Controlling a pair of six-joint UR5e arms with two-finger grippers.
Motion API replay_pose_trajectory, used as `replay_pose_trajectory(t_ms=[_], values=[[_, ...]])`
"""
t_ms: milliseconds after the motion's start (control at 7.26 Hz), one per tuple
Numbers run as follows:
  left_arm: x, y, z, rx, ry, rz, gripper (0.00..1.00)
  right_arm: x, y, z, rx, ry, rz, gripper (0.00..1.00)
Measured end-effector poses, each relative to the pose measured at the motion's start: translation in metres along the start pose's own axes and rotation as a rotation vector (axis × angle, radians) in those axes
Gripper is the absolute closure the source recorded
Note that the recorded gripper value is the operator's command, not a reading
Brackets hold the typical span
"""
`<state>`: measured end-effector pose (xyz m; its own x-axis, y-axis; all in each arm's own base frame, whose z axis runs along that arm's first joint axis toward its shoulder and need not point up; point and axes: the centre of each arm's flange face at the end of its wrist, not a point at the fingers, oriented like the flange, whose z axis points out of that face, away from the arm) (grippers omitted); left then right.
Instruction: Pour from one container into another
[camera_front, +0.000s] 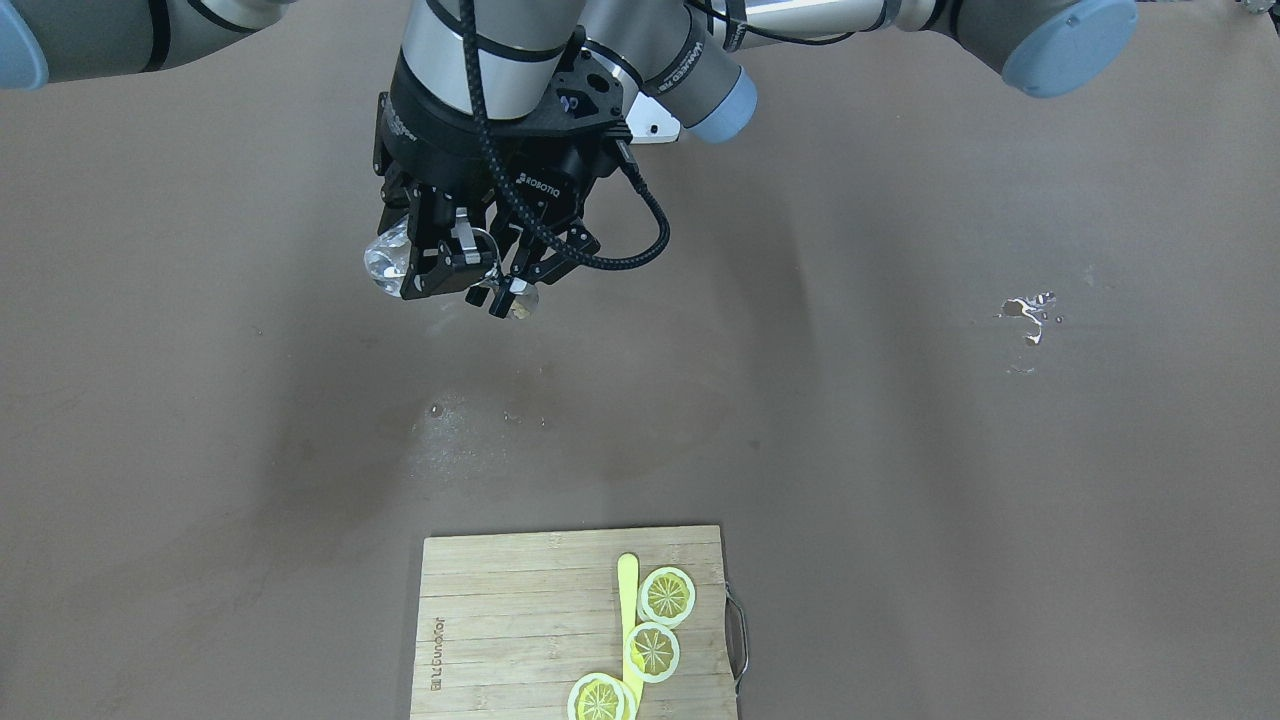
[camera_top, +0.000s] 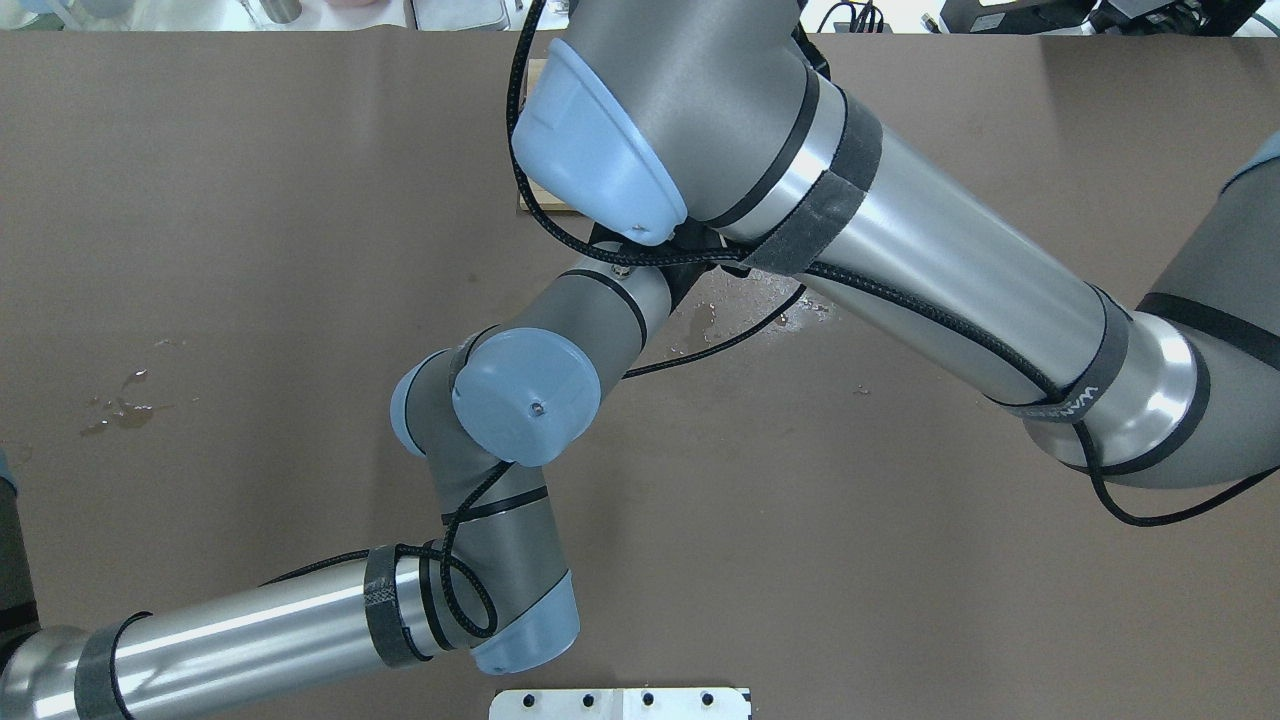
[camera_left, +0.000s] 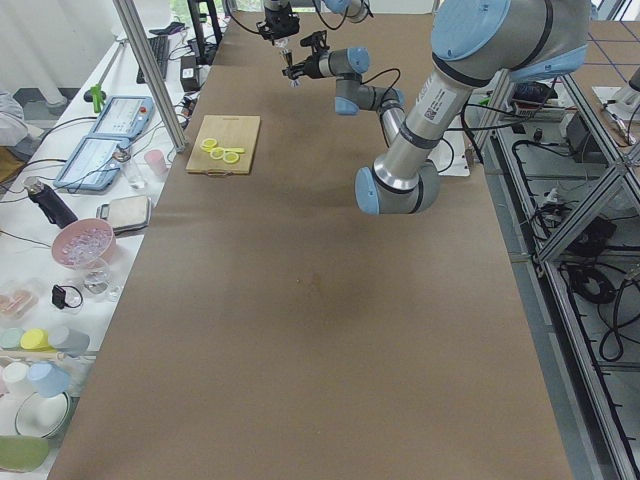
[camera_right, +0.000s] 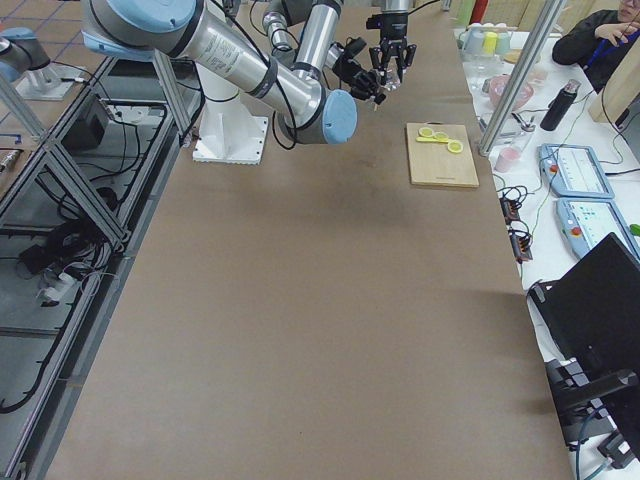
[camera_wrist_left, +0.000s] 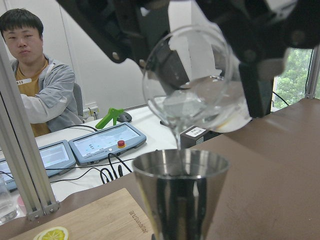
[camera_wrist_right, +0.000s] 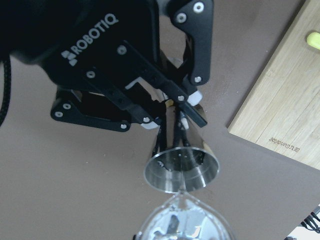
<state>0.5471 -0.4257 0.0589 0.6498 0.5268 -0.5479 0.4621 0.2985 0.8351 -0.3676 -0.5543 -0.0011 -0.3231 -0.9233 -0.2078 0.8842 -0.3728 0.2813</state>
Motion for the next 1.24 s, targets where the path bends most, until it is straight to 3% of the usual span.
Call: replay_pose_trajectory(t_ms=[551,965,1240], values=[[-0.003,-0.014,-0.012,0.041,-0.011,-0.018,1.00,-0.013,0.027,-0.005,0.097,0.043,0.032,1.00],[-0.012,-0.014,-0.021,0.057,-0.023,-0.023,1.00,-0.029,0.101,-0.005,0.205,0.106,0.117,1.00],[-0.031,-0.018,-0.024,0.072,-0.044,-0.024,1.00,-0.051,0.130,0.014,0.286,0.156,0.144,1.00]])
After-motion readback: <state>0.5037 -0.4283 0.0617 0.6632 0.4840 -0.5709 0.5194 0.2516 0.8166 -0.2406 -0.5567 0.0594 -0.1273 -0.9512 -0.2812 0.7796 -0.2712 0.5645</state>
